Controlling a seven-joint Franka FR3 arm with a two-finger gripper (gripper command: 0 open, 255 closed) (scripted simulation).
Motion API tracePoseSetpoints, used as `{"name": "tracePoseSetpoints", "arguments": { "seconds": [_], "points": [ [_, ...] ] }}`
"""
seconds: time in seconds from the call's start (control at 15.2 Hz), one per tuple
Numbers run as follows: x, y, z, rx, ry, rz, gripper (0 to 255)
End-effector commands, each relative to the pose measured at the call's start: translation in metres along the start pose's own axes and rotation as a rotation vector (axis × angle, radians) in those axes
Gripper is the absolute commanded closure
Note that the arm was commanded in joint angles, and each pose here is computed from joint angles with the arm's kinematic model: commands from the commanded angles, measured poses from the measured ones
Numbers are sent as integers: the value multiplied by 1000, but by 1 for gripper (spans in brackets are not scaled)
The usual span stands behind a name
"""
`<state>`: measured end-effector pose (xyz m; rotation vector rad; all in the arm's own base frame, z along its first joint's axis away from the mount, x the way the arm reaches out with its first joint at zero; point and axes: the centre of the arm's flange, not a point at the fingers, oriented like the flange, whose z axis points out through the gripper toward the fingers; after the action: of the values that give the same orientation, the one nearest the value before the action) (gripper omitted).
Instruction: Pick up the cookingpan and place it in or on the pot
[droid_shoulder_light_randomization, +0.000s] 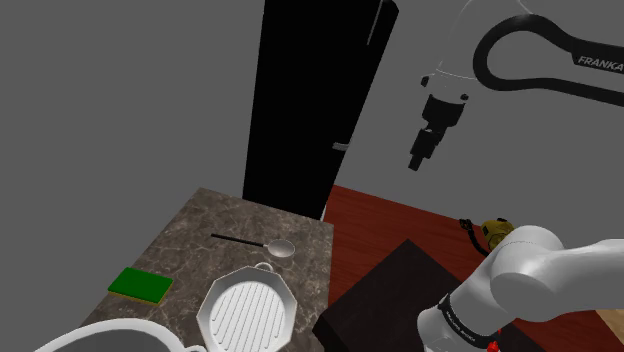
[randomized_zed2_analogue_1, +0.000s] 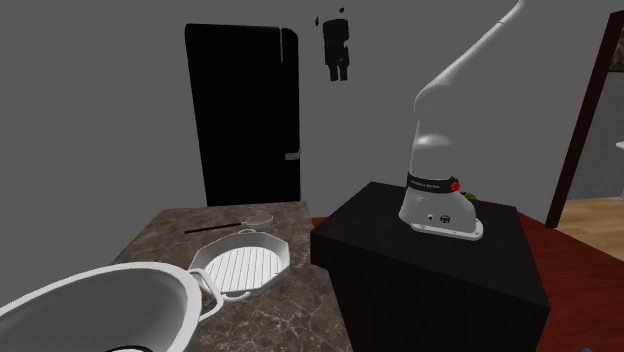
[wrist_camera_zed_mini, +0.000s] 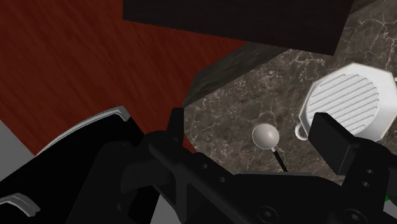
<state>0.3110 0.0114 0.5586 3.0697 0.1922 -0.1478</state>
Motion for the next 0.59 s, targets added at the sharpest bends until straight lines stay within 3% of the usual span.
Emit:
{"name": "tracePoseSetpoints", "arguments": {
  "seconds": [0.0, 0.53],
  "points": [
    [0, 0, 0, 0, 0, 0, 0],
    [39, -26, 91, 90, -13, 37, 0]
  ]
}}
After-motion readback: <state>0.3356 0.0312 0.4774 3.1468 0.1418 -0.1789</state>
